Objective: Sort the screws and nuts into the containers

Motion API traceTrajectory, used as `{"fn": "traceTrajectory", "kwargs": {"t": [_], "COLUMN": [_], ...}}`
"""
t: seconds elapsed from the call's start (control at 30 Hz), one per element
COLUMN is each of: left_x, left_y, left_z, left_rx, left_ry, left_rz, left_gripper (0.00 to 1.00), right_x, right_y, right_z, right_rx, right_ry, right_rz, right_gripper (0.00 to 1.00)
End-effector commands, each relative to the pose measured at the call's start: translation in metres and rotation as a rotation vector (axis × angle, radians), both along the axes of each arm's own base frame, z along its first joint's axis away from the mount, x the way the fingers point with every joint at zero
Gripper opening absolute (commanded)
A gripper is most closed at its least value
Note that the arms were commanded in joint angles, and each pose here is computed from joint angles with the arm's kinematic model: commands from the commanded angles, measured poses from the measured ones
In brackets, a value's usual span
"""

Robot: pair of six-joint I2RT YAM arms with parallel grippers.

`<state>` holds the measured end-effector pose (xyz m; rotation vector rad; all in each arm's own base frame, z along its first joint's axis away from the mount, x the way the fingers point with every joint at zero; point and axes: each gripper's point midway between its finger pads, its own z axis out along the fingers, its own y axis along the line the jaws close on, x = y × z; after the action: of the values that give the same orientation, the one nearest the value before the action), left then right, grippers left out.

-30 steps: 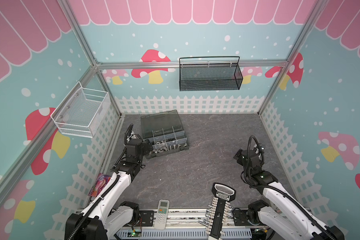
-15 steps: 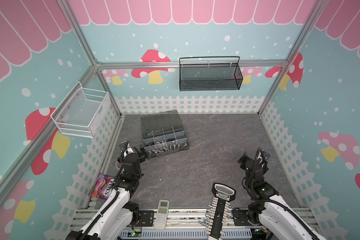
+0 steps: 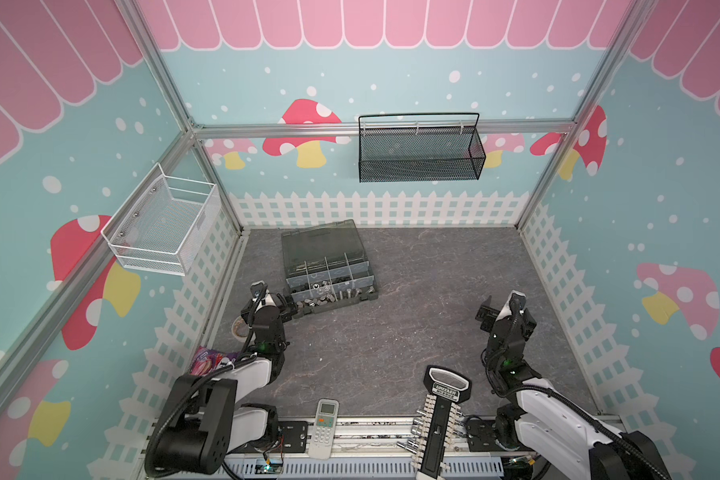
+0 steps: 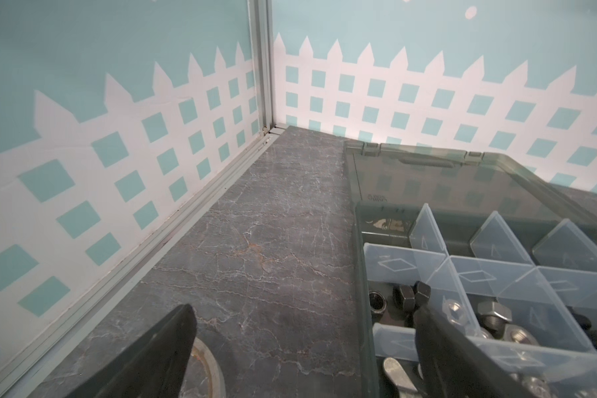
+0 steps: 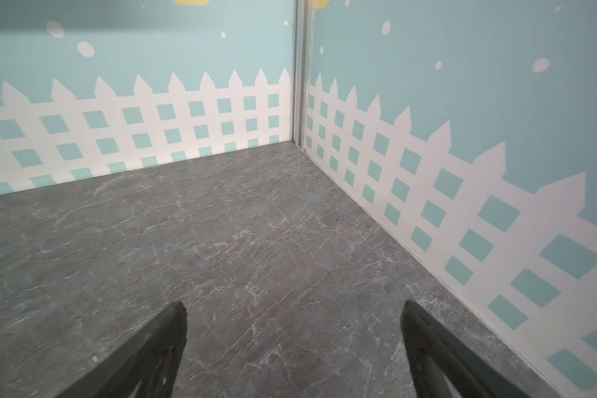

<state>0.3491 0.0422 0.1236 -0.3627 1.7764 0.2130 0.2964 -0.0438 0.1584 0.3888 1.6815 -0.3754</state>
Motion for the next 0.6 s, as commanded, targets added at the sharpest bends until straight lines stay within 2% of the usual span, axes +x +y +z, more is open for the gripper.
{"fn": "traceTrajectory", "kwargs": {"t": [0.0,0.23,0.4,0.47,0.57], "left_x": [0.015,0.035,0.045,0.051,0.054], "left_y": [-0.003,-0.015,-0.029,-0.041,-0.043], "left_z": [0.026,0.004,0.000,-0.008,-0.008], "left_rx": [0.006,-0.014,-0.019,-0.022,-0.029], "left_ry": [-0.129,-0.113,-0.063,0.019,0.021], "left_rz": [-0.044,-0.169,-0.268,-0.342,-0.358], "left_gripper": [1.00,1.00,1.00,1.00,1.00], "right_x": [0.007,0.015,0.025,0.029,0.037], "right_y": [-0.006,-0.014,-0.013,-0.011,-0.008], "right_z": [0.014,0.005,-0.004,-0.001,0.000], "right_rx": [-0.028,-0.016,-0.035,-0.047,-0.079], "right_ry": [-0.067,-0.108,-0.087,-0.096,-0.091], "right_rz": [0.027,0.072,0.104,0.123,0.150], "right_gripper": [0.98,0.98,0.98,0.98,0.98]}}
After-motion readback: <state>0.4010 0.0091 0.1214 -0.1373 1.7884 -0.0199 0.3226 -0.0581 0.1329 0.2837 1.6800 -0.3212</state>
